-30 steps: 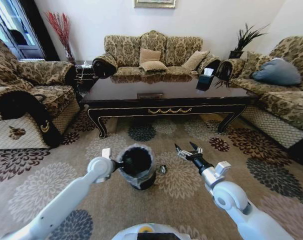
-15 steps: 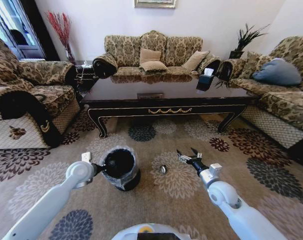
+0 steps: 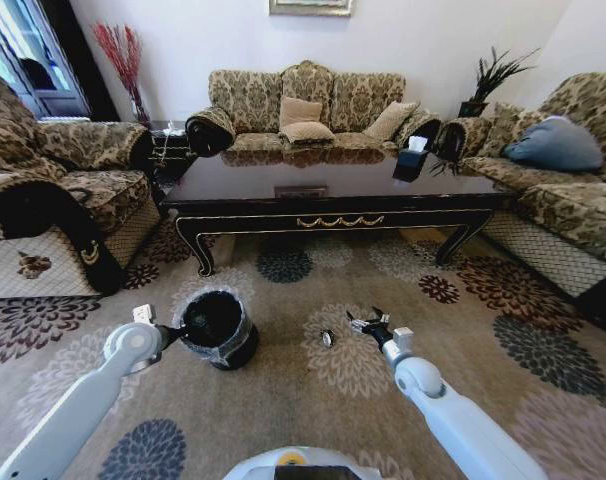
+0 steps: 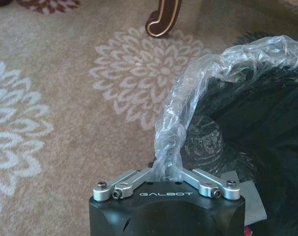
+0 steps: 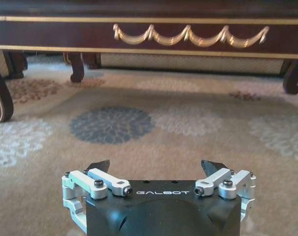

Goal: Move to the front of the table and pick up the trash from the floor, then place it into the trash bin.

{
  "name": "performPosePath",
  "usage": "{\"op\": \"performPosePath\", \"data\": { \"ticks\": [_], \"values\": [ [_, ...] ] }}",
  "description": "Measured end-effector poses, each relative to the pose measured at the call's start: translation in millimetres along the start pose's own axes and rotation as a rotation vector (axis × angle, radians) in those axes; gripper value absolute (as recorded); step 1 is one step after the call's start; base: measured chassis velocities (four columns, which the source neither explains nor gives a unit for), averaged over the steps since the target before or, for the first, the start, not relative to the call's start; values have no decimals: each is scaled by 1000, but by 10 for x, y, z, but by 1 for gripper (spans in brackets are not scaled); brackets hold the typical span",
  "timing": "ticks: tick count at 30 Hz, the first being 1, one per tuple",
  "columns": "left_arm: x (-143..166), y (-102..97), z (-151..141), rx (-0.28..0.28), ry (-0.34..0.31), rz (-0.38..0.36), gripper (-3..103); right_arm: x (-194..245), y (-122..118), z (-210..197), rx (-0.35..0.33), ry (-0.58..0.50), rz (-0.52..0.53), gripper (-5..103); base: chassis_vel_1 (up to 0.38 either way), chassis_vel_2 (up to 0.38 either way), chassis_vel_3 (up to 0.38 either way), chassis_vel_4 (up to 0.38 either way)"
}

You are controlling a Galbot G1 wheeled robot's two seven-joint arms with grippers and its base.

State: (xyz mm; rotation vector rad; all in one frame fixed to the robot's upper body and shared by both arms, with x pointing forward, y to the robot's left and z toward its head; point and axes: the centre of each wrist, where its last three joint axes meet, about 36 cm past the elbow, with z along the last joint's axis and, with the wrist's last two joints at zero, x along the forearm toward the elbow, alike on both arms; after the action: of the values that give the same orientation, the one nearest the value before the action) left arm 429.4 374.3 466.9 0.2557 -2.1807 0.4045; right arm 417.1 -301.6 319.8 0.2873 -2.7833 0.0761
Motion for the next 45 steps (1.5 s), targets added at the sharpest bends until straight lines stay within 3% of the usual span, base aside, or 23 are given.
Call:
{"op": "performPosePath", "data": {
  "ticks": [6,14,23,34,45],
  "values": [
    [11,71,62,26,7,5,0,-165,152,194,-42,69,-24,100,0,0,0,0],
    [51,182,89,45,6,-8,0,-334,320,361,-44,115,-72,100,0,0,0,0],
    [151,123,151,43,-5,14,0,-567,472,496,-68,174,-109,100,0,0,0,0],
    [161,159,174,48,0,5,0,-904,795,717,-138,231,-98,100,0,0,0,0],
    [149,187,160,50,0,4,0,-1066,764,806,-170,259,-12,100,0,0,0,0]
  ]
}}
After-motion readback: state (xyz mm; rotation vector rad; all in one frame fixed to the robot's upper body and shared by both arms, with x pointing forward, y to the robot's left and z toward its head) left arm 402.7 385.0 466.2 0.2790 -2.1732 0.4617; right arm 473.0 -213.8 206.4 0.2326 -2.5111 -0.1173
